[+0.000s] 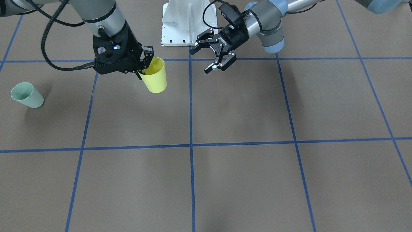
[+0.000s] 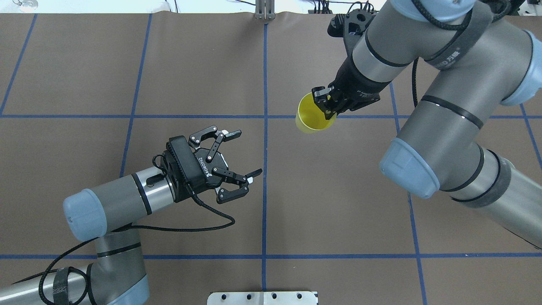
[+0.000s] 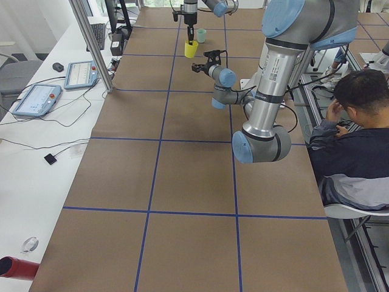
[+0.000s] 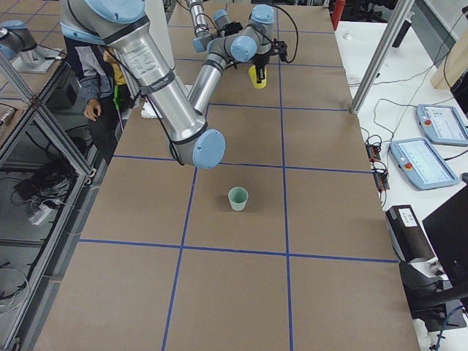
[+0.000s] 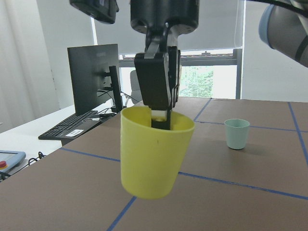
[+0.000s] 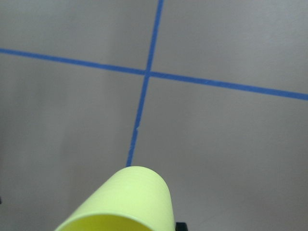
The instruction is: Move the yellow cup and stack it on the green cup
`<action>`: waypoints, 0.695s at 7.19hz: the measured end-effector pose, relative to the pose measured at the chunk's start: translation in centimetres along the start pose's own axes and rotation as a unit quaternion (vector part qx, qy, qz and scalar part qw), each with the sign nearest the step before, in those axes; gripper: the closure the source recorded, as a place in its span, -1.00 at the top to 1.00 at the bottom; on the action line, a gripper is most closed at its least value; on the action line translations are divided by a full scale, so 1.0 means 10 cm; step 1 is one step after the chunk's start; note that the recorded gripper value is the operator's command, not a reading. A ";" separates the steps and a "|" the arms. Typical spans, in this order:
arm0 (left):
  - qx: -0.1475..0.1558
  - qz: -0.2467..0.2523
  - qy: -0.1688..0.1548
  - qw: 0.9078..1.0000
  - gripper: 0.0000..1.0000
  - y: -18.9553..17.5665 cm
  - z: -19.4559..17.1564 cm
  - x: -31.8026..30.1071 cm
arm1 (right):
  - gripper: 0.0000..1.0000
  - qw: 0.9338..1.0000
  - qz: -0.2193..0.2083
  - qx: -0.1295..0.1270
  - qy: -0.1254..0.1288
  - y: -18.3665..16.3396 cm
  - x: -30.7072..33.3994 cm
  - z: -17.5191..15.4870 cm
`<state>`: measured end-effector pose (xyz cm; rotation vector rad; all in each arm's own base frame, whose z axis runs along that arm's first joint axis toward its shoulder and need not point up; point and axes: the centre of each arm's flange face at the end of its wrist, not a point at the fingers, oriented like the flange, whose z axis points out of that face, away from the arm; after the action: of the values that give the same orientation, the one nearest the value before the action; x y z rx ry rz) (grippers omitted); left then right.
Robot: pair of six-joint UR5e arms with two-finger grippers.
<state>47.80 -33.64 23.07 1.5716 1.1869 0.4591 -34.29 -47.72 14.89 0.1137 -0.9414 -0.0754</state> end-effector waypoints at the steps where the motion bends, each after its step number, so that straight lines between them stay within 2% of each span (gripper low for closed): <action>1: -0.005 0.000 -0.017 1.000 0.99 0.06 0.01 -0.04 | -1.00 1.000 0.014 0.008 0.008 -0.10 0.17 -0.07; 3: -0.025 0.001 -0.059 0.998 0.99 0.28 -0.01 -0.18 | -1.00 0.999 0.031 0.019 0.016 -0.21 0.39 -0.16; 5: -0.057 -0.025 -0.106 0.992 1.00 0.47 -0.04 -0.36 | -1.00 0.999 0.040 0.025 0.021 -0.25 0.52 -0.22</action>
<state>48.05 -36.23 28.41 1.4500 1.0170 0.3130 -29.48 -50.67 17.44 0.1237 -0.9054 0.0253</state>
